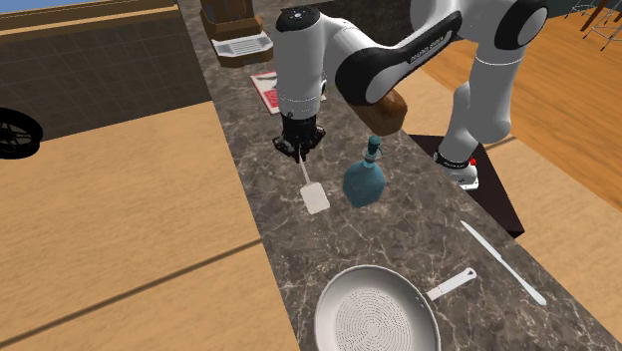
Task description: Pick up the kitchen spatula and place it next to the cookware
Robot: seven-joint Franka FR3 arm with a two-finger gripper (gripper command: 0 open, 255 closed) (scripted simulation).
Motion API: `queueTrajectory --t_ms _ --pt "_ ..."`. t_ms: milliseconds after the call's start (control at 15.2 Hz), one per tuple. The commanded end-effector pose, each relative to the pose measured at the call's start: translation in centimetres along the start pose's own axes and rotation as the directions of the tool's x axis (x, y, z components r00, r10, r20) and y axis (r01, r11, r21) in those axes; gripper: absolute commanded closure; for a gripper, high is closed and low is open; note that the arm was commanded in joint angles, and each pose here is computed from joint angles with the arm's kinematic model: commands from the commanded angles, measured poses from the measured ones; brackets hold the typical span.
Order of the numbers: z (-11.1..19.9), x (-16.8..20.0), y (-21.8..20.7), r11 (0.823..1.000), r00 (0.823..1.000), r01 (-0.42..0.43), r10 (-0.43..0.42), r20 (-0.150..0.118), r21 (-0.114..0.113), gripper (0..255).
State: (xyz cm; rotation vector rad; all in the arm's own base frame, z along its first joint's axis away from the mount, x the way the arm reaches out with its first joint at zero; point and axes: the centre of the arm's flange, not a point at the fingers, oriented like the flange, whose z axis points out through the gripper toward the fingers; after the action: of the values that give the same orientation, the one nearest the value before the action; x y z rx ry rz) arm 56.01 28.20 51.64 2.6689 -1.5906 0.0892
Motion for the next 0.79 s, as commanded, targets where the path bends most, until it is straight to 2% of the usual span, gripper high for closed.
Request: queueTrajectory --t_ms 0,330,726 --pt "-0.2 -2.8 0.2 1.000 1.000 -0.001 0.001 0.000 0.000 255" --pt "-0.7 -9.8 0.8 1.000 1.000 -0.001 0.001 0.000 0.000 255" --pt "2.4 -10.0 0.8 1.000 1.000 -0.001 0.001 0.000 0.000 255"
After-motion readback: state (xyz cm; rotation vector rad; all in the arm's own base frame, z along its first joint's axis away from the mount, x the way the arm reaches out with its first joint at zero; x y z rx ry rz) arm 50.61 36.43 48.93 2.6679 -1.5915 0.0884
